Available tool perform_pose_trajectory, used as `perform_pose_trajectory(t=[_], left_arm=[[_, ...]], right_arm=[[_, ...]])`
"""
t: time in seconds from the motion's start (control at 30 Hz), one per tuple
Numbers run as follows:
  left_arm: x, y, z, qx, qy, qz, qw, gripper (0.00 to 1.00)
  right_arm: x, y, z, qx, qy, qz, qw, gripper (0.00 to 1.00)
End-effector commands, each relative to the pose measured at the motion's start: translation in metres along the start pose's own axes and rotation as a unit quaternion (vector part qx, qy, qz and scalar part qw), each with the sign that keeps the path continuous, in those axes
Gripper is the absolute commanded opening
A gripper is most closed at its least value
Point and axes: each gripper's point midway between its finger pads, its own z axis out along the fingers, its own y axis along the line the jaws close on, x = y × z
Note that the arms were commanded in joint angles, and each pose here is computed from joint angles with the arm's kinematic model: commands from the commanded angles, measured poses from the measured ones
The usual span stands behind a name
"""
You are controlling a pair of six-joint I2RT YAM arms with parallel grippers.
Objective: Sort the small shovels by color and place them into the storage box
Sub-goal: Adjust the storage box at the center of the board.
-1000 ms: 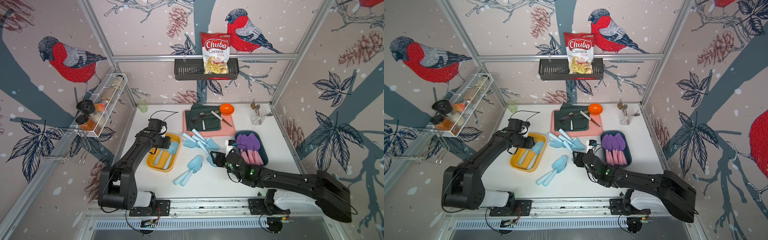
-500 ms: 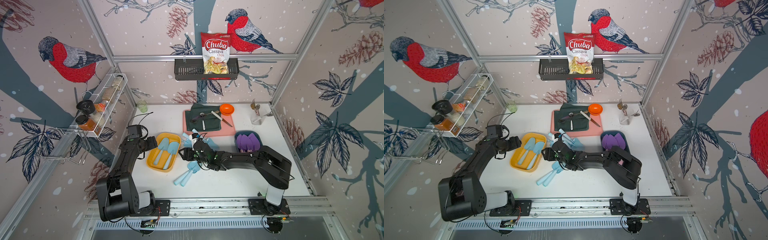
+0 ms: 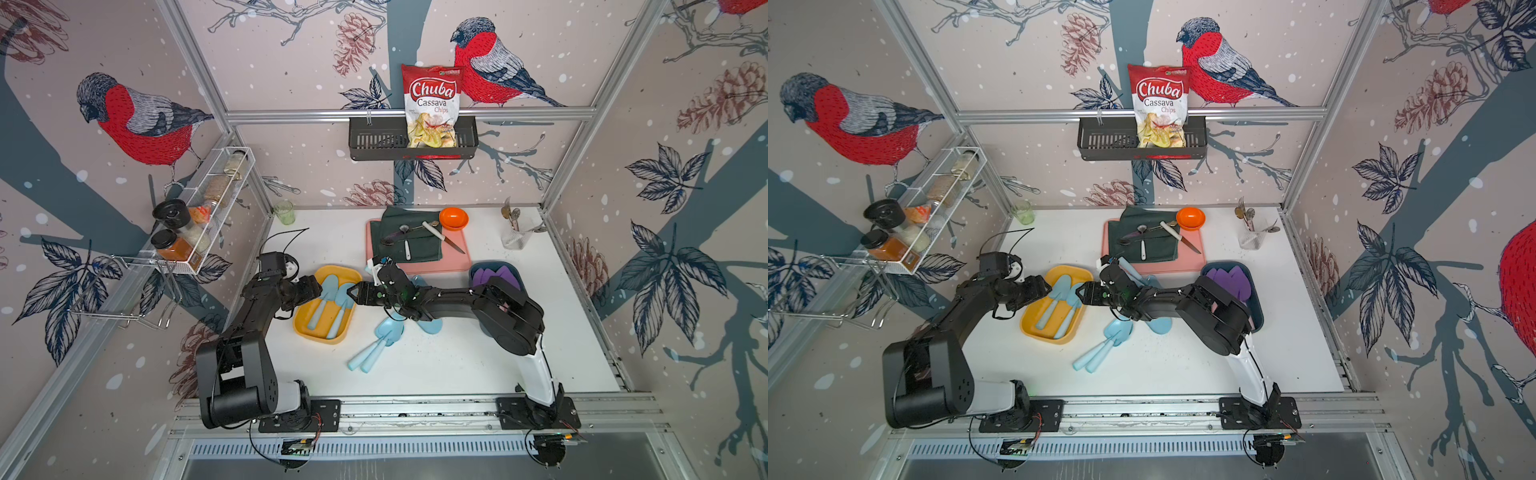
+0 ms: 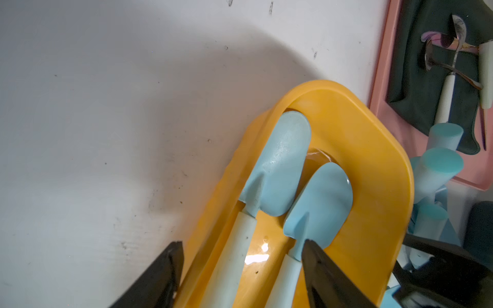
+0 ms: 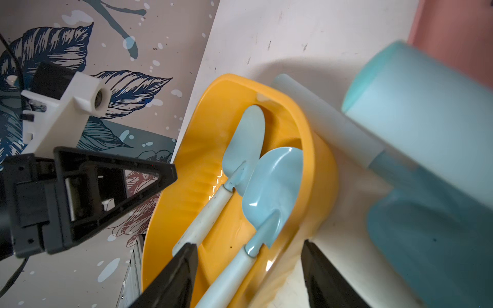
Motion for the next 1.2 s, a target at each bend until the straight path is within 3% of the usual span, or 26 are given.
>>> perform_pose_trajectory(t=[0.0, 0.4, 0.57, 0.87, 1.17], left_arm=[[-0.005, -0.008, -0.001, 0.023, -0.006, -0.006, 1.000, 0.74], [-0.005, -0.011, -0.004, 0.031, -0.017, -0.012, 0.999, 0.74], [-0.012, -0.015, -0.016, 0.032, -0.045, 0.013, 0.998, 0.74], [-0.029, -0.040, -0.057, 0.051, -0.127, 0.106, 0.985, 0.73], [-0.001, -0.091, -0.068, 0.146, -0.117, 0.229, 0.955, 0.73]], right_arm=[[-0.008, 0.008, 0.006, -0.024, 0.004, 0.002, 1.000, 0.66], [-0.025, -0.008, 0.015, -0.019, 0.007, 0.006, 1.000, 0.65], [-0.026, -0.010, 0.003, 0.002, -0.006, -0.002, 1.000, 0.66], [-0.049, 0.001, -0.051, 0.064, -0.058, -0.060, 0.994, 0.67], [-0.043, -0.016, -0.128, 0.146, -0.071, -0.090, 0.983, 0.62]])
